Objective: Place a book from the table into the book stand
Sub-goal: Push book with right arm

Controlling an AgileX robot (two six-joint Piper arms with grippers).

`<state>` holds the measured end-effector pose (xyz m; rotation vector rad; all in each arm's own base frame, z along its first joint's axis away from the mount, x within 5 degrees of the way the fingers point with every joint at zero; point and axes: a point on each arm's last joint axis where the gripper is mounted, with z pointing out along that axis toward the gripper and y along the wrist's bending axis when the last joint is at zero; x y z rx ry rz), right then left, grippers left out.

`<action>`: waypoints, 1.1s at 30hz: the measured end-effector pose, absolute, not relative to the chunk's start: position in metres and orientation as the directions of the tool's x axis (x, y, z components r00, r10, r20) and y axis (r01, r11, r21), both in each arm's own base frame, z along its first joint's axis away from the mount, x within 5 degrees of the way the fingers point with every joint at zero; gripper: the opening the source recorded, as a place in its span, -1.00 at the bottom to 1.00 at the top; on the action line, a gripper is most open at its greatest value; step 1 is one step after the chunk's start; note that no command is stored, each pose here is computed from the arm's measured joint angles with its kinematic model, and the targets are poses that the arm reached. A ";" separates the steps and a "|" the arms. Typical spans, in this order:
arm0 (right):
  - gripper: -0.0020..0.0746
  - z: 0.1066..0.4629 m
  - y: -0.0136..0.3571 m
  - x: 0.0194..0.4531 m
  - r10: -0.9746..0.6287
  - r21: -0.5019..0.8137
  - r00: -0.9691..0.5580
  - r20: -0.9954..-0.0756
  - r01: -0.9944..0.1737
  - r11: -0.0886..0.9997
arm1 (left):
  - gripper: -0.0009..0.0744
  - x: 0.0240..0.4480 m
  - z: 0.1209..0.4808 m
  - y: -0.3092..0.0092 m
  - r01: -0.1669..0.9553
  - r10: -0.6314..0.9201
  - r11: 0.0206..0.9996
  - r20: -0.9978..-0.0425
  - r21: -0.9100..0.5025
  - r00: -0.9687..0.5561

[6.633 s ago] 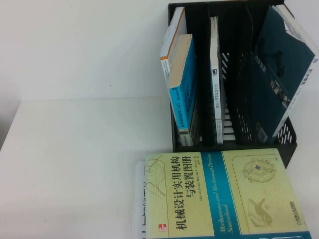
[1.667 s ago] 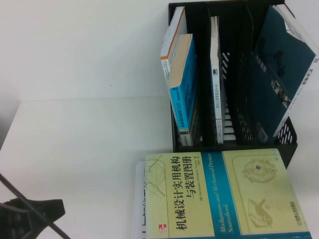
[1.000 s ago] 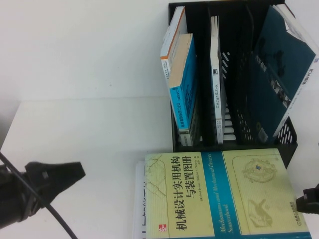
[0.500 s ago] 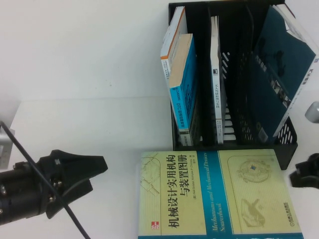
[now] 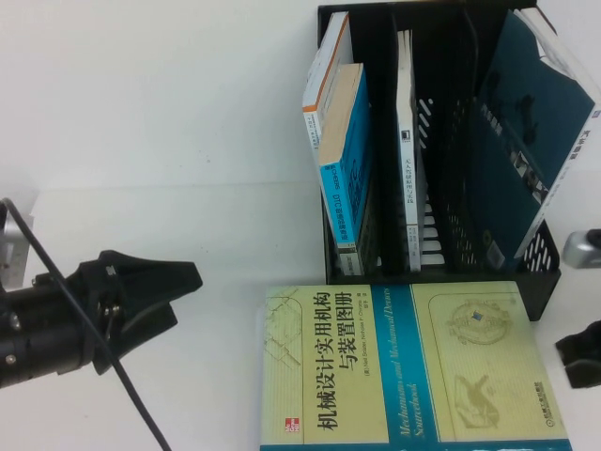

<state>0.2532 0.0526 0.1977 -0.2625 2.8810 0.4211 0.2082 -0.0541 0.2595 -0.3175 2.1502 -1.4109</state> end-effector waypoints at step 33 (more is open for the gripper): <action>-0.93 0.181 0.123 0.265 -0.315 0.254 -0.916 -0.249 -0.376 0.891 | 0.49 0.231 0.204 -0.010 -0.076 -0.441 0.369 -0.103 -0.926 -0.892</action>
